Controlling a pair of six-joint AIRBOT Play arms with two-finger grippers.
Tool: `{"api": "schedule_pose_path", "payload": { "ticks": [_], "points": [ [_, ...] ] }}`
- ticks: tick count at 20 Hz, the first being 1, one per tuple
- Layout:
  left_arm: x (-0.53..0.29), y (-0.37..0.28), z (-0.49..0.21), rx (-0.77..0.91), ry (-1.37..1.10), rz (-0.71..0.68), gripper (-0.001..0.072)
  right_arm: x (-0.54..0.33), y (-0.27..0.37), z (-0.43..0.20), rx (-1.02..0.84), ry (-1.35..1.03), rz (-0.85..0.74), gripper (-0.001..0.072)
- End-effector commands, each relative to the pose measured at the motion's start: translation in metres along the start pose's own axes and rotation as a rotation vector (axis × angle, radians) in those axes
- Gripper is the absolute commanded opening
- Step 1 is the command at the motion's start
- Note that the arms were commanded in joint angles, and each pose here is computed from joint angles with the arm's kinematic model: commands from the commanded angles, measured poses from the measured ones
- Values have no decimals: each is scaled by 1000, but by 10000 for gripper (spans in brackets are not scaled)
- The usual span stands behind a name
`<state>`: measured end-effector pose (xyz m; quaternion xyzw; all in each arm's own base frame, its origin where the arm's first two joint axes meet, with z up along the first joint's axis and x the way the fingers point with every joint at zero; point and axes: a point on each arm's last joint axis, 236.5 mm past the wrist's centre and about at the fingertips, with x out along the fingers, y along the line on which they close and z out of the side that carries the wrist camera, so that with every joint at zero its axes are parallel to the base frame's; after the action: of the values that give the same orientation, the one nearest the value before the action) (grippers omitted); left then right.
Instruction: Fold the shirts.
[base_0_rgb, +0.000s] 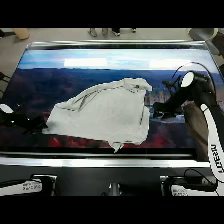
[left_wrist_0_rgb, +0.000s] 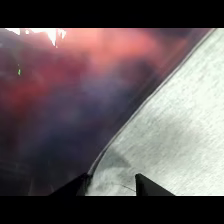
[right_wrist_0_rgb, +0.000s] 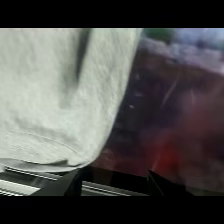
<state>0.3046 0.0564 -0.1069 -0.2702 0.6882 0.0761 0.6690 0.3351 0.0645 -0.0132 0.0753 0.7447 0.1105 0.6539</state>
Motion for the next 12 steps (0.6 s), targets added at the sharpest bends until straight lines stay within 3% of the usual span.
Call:
{"api": "schedule_pose_path", "payload": {
  "ticks": [1,3,5,6,8,12],
  "points": [
    [7,-4,-1,-13,13,-14,339,33,-13,-23,24,82,-15,421],
    [13,-7,-3,-8,31,-18,245,55,-11,-36,48,115,15,428],
    [17,-11,-5,5,41,-15,231,72,-9,-48,70,143,38,428],
    [17,-12,-5,11,38,-15,130,79,-6,-53,77,157,58,429],
    [17,-13,-5,19,38,-16,31,90,-3,-61,92,175,80,429],
    [14,-14,-9,82,50,-20,28,103,1,-68,118,182,110,430]
  ]
}}
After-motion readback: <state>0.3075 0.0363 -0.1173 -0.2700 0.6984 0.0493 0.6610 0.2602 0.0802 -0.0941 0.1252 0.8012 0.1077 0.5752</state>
